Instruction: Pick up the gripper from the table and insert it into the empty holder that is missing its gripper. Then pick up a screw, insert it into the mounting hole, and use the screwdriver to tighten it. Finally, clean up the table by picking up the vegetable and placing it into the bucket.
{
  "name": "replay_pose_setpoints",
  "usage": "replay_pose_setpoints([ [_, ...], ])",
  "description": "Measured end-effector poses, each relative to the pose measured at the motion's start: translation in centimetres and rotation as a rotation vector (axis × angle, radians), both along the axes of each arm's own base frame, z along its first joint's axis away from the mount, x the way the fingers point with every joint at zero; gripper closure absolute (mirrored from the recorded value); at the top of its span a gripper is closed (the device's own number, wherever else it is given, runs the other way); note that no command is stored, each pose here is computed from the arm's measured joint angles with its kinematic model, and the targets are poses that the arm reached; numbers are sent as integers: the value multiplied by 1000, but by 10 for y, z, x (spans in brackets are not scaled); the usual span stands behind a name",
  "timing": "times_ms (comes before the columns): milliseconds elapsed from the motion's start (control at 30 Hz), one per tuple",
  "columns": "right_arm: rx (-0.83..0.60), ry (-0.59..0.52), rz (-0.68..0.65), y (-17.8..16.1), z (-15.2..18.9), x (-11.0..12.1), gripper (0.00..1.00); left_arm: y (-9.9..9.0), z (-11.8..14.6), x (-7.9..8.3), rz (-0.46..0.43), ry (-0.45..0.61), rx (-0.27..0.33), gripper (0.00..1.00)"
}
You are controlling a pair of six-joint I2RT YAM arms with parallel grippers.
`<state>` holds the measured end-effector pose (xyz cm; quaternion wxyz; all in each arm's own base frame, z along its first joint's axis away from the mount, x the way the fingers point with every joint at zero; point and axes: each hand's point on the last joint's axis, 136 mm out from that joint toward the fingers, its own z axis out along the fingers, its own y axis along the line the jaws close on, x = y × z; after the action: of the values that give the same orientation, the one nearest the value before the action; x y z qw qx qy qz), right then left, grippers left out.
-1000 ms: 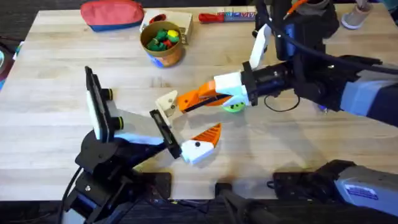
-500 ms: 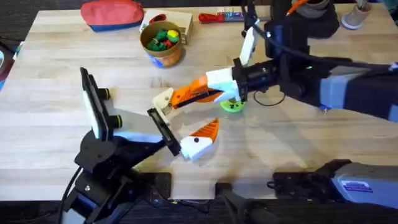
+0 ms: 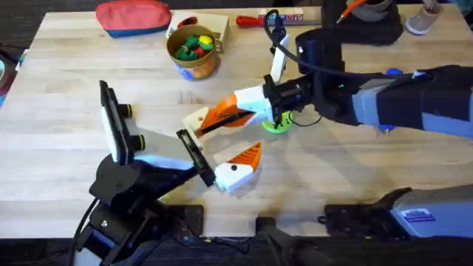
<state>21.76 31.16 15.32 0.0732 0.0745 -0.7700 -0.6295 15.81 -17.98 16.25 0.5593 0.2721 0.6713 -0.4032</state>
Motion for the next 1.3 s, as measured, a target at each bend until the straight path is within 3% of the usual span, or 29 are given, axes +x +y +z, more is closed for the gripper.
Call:
replay_pose_setpoints([
  [567,-33,-49,-42,15,-2,6,998,5,-1,7,48,12,-3,65],
  [1300,-31,-110,-27,20,-6,6,998,4,-1,5,28,33,-15,65],
])
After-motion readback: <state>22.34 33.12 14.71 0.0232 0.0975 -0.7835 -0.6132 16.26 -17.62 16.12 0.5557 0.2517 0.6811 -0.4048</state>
